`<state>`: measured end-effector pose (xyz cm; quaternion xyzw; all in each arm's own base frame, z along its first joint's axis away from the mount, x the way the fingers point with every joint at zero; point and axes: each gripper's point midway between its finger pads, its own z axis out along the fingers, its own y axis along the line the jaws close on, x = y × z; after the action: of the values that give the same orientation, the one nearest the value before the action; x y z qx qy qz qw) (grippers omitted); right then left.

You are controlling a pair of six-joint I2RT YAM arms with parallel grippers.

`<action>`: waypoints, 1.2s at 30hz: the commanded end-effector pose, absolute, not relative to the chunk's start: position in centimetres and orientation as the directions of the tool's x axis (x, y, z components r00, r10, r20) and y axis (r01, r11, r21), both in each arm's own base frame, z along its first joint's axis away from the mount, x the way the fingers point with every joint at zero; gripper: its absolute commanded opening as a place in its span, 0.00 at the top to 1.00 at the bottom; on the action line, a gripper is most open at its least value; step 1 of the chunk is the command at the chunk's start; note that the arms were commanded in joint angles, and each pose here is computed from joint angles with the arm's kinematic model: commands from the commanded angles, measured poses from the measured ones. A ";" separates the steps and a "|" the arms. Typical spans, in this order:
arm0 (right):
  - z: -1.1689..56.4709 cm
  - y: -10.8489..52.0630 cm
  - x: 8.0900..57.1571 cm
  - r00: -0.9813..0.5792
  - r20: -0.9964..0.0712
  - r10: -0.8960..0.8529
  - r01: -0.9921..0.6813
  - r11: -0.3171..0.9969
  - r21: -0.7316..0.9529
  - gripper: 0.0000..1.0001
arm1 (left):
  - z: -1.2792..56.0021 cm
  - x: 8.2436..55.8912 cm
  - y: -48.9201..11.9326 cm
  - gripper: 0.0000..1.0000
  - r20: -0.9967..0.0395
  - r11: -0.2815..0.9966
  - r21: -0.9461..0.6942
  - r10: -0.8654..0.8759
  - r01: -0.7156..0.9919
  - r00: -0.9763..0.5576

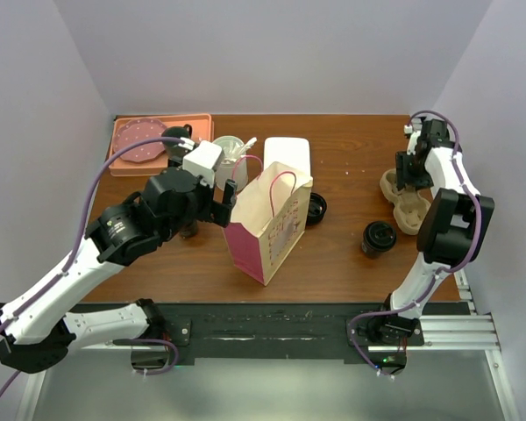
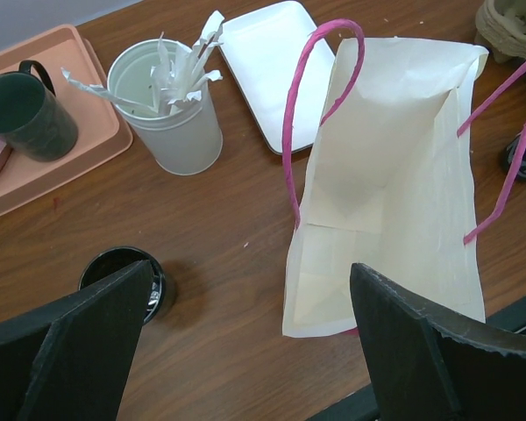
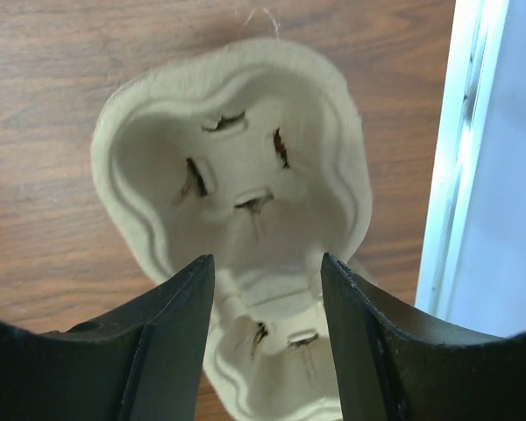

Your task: Pack the takeout coffee

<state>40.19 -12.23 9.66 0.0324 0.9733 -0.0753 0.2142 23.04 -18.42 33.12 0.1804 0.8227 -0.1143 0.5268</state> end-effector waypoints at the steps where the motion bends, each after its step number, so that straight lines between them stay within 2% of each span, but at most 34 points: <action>1: 12.2 -12.6 41.3 -0.883 -0.469 -0.019 0.056 0.988 -0.145 0.44 | 33.7 23.5 -18.4 0.00 -0.919 0.921 -0.026 0.130 0.388 -0.373; 24: 11.1 -12.5 38.9 -0.904 -0.418 -0.085 -0.054 0.995 -0.087 0.48 | 33.3 23.1 -18.5 0.00 -0.914 0.924 -0.071 0.091 0.376 -0.395; 36: 10.0 -12.6 38.3 -0.917 -0.388 -0.088 -0.058 0.994 -0.089 0.50 | 33.4 23.0 -18.5 0.00 -0.911 0.924 -0.096 0.067 0.369 -0.406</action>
<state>38.94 -12.37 8.91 -0.0283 0.9801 -0.0308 0.1938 22.95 -18.64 32.41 0.1513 0.8328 -0.1272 0.5171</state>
